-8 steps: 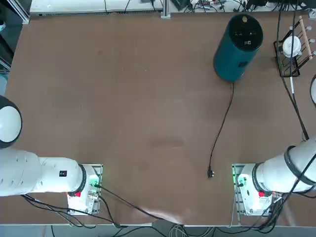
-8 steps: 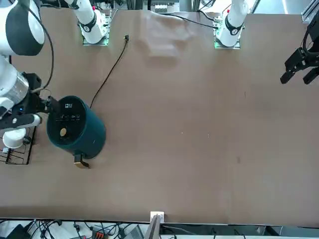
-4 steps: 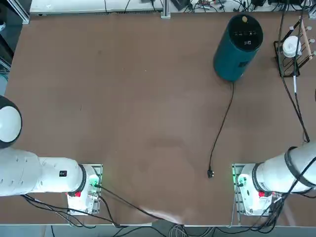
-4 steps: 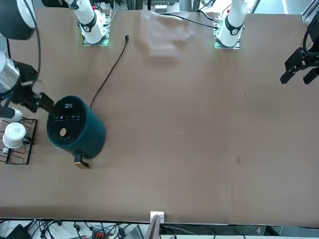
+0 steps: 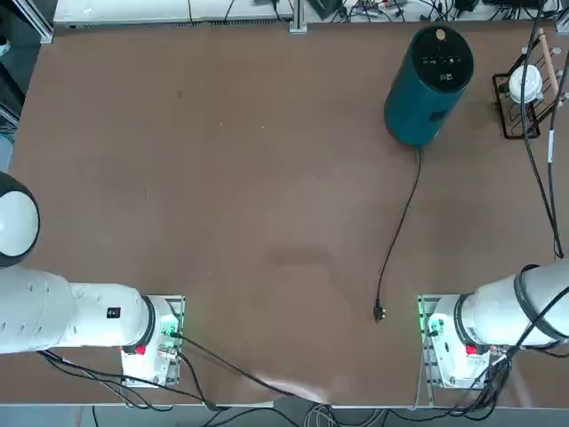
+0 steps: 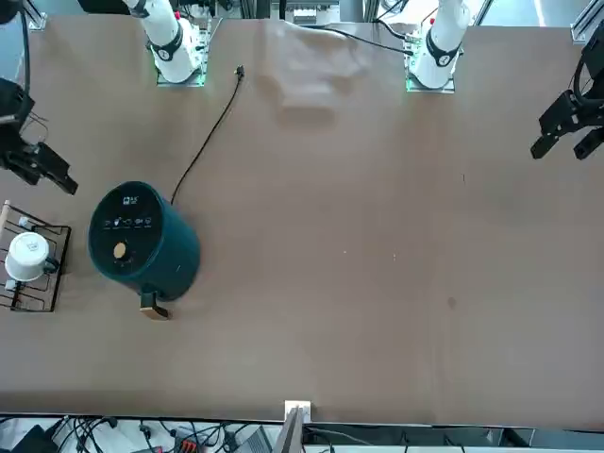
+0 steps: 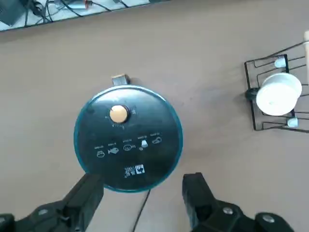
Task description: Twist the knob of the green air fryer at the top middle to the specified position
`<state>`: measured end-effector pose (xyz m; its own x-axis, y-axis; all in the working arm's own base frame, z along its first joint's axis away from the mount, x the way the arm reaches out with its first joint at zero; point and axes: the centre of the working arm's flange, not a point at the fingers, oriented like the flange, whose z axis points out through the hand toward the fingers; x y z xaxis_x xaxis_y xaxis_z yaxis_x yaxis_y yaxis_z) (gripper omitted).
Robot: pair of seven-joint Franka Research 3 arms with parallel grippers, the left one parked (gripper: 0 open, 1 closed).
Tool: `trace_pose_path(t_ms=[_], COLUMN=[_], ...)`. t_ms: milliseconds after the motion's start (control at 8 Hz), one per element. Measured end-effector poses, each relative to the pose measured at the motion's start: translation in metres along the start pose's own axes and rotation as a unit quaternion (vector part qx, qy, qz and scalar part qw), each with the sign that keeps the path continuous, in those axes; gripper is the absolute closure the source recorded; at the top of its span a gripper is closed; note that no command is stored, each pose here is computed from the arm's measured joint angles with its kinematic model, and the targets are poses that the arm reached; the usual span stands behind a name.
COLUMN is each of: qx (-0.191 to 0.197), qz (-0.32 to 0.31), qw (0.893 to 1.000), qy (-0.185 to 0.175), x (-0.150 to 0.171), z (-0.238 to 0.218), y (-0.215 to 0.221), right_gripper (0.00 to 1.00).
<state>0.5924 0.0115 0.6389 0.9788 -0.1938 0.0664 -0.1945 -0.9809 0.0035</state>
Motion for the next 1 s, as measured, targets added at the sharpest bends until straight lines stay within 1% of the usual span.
trace_pose_path(t_ms=[125,250,500,750,1000], qx=[-0.002,0.002,0.007,0.024,0.031], qz=[0.002,0.005,0.012,0.021,0.021], qw=[1.0,1.0,1.0,0.999,0.999], qy=[-0.017,-0.021,-0.017,-0.02,-0.015], x=[-0.003,-0.003,-0.008,-0.015,-0.015], z=[0.003,0.003,0.003,0.005,0.003], y=[0.004,0.011,0.022,0.033,0.034], right_gripper=[0.0,0.0,0.0,0.0,0.0])
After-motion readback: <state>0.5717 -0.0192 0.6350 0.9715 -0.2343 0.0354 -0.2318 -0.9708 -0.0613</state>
